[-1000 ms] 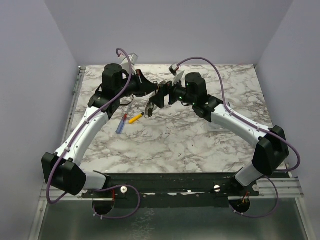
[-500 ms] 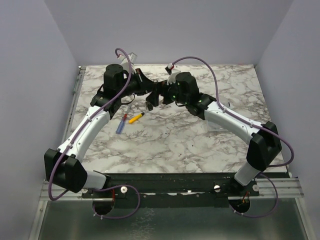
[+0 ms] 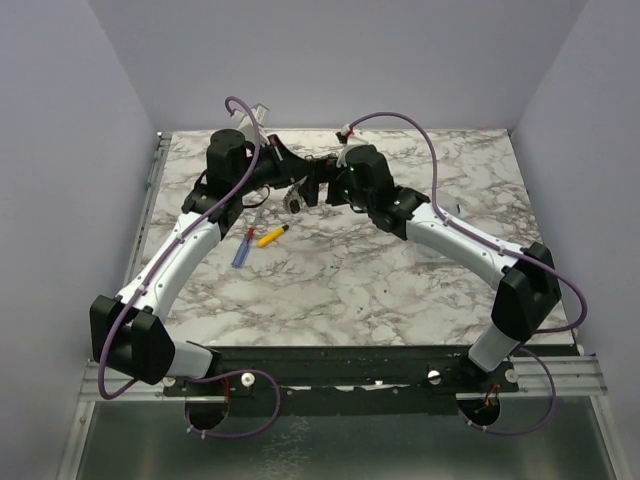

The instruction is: Remove the keys from the keyring

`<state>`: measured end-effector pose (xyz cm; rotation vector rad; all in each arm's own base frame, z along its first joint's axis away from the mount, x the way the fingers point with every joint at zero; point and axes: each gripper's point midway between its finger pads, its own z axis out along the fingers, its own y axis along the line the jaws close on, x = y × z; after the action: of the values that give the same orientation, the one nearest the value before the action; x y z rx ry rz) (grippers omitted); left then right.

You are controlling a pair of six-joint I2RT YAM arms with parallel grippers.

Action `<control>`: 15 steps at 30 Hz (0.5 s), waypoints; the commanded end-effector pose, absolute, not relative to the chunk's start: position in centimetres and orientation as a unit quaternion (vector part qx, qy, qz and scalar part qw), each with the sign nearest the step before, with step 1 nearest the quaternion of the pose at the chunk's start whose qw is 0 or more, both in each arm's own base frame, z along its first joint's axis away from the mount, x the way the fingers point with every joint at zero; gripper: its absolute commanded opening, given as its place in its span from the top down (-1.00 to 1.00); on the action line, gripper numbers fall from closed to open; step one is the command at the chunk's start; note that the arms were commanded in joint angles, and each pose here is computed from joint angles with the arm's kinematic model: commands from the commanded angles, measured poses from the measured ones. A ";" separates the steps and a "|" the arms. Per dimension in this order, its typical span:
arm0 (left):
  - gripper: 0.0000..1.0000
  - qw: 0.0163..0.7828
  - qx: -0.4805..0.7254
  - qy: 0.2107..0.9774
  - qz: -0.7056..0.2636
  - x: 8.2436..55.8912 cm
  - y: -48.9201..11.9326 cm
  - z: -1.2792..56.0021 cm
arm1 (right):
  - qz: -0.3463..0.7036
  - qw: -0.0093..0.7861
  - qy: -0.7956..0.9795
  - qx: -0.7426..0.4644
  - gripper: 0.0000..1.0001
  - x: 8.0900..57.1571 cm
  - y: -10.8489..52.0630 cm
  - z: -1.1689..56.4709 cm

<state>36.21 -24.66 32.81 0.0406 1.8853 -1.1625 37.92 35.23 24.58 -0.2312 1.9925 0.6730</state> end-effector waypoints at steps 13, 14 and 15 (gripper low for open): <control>1.00 0.434 0.112 0.713 -0.539 31.8 -26.9 37.5 | 0.370 0.509 0.746 -0.219 -1.00 35.9 30.9 27.7; 1.00 0.432 0.110 0.713 -0.541 31.8 -27.0 37.6 | 0.380 0.509 0.740 -0.222 -1.00 35.7 30.8 28.0; 1.00 0.433 0.110 0.710 -0.544 31.8 -27.1 37.8 | 0.385 0.510 0.737 -0.220 -1.00 35.7 30.6 28.2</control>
<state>33.31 -26.97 33.50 0.1870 1.8910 -1.2992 35.87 31.60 24.51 -0.5069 1.9100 0.8224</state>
